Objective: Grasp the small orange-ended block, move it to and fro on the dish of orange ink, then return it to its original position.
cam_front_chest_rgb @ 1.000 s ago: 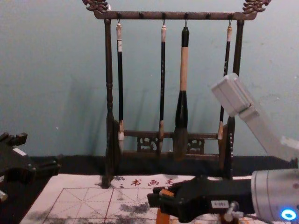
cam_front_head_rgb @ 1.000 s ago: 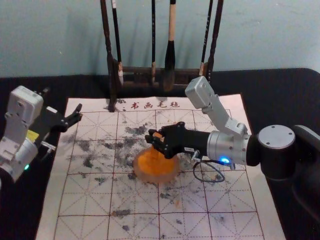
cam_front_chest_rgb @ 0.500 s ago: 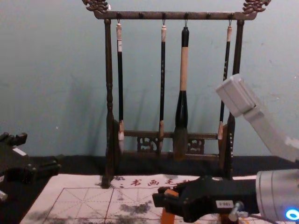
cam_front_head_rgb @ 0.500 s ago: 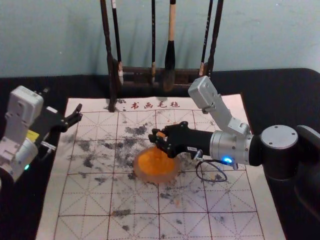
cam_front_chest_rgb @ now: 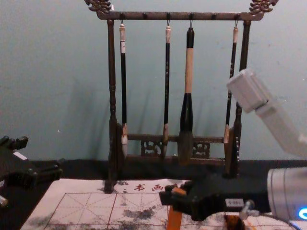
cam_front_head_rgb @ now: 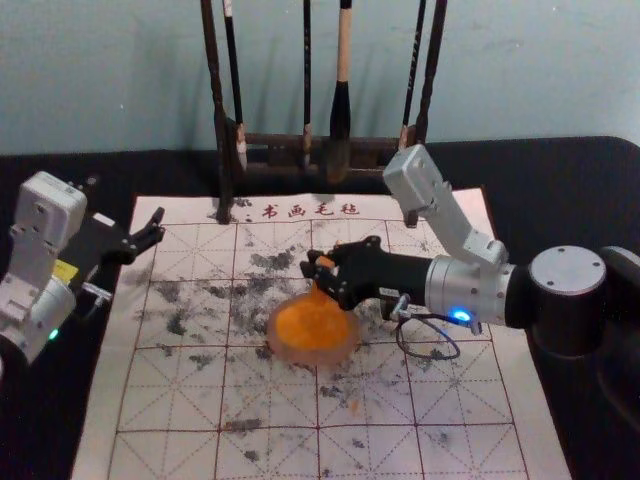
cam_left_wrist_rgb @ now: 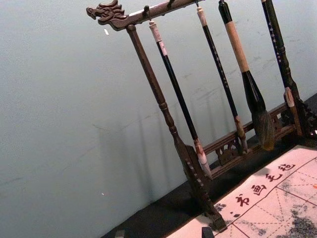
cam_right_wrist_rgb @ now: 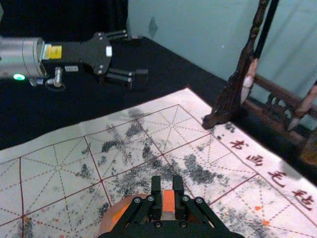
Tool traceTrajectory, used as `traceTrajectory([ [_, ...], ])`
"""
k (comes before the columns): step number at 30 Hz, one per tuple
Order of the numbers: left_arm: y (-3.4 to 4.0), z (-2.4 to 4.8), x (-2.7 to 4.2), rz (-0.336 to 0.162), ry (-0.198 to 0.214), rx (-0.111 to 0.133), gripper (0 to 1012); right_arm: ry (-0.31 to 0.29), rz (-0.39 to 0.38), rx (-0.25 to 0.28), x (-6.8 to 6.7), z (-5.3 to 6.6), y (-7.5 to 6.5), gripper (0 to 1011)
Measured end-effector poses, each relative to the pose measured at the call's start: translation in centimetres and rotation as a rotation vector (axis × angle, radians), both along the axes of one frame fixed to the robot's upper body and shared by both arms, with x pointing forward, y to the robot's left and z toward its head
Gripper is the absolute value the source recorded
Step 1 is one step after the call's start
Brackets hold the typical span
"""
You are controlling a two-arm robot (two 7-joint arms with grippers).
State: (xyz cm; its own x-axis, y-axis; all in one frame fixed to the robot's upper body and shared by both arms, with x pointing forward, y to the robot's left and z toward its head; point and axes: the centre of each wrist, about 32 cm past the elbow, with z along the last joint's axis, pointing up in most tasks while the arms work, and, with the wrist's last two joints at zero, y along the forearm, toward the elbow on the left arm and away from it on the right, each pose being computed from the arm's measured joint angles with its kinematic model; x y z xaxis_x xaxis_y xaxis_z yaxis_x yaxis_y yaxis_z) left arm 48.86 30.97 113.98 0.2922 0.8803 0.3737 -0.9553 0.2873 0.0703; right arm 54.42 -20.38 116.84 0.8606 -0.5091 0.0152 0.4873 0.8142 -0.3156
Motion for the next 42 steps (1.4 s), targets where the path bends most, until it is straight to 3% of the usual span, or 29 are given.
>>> traceTrajectory([
  [5,0.0,0.0,0.0,0.0,0.0,0.0,1001,-0.02,-0.02,0.012,-0.4,1.0,-0.4,114],
  [14,0.0,0.0,0.0,0.0,0.0,0.0,1001,-0.08,-0.059,0.059,-1.7,3.9,-2.2,114],
  [21,0.0,0.0,0.0,0.0,0.0,0.0,1001,-0.103,-0.107,0.069,-3.1,4.9,-3.8,114],
  [29,0.0,0.0,0.0,0.0,0.0,0.0,1001,-0.098,-0.191,0.042,-5.0,4.5,-5.5,114],
  [42,0.0,0.0,0.0,0.0,0.0,0.0,1001,-0.059,-0.244,-0.006,-6.3,3.2,-5.8,114],
])
